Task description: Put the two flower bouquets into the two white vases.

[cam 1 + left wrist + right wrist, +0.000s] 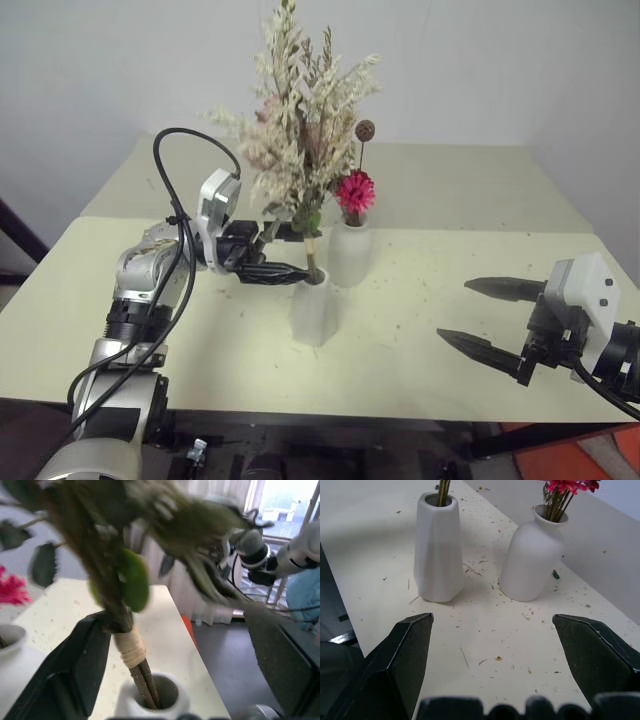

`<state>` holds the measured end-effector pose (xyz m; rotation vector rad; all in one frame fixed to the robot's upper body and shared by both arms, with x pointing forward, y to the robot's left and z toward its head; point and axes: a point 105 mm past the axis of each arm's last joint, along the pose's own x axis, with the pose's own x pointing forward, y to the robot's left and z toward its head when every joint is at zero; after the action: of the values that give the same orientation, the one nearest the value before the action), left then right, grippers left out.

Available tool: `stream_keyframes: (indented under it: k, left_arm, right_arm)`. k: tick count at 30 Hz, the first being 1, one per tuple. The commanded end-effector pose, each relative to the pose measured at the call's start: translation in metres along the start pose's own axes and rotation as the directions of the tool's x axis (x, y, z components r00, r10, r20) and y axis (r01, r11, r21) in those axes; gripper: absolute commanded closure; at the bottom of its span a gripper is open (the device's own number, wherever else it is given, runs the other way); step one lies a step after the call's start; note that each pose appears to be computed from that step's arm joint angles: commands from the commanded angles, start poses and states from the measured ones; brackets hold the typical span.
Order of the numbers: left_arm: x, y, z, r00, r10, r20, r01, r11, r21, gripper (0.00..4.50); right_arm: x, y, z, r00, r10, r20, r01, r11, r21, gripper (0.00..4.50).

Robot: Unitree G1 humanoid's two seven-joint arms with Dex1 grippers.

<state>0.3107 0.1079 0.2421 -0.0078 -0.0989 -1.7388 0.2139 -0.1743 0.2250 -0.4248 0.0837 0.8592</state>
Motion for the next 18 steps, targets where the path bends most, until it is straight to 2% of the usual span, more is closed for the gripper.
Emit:
stream_keyframes:
  k: [1, 5, 12, 18]
  left_arm:
    - [0.003, -0.005, 0.007, 0.999, -0.028, -0.036, 0.03, 0.997, 0.074, 0.03]
    - [0.0, -0.002, 0.006, 0.997, -0.001, -0.071, 0.005, 0.998, 0.059, 0.03]
    - [-0.028, -0.011, 0.014, 0.989, 0.067, -0.131, -0.057, 0.995, 0.08, 0.03]
    - [-0.049, -0.02, 0.043, 0.991, 0.114, -0.073, -0.105, 0.988, 0.116, 0.03]
  right_arm:
    - [-0.003, -0.002, 0.007, 1.0, -0.013, 0.029, 0.014, 1.0, -0.028, 0.0]
    - [-0.002, -0.003, 0.007, 1.0, -0.018, 0.026, 0.019, 0.999, -0.032, 0.0]
    - [-0.007, -0.002, 0.006, 1.0, -0.024, 0.015, 0.024, 0.999, -0.027, 0.0]
    - [-0.011, -0.007, 0.006, 1.0, -0.025, 0.015, 0.026, 0.999, -0.021, 0.0]
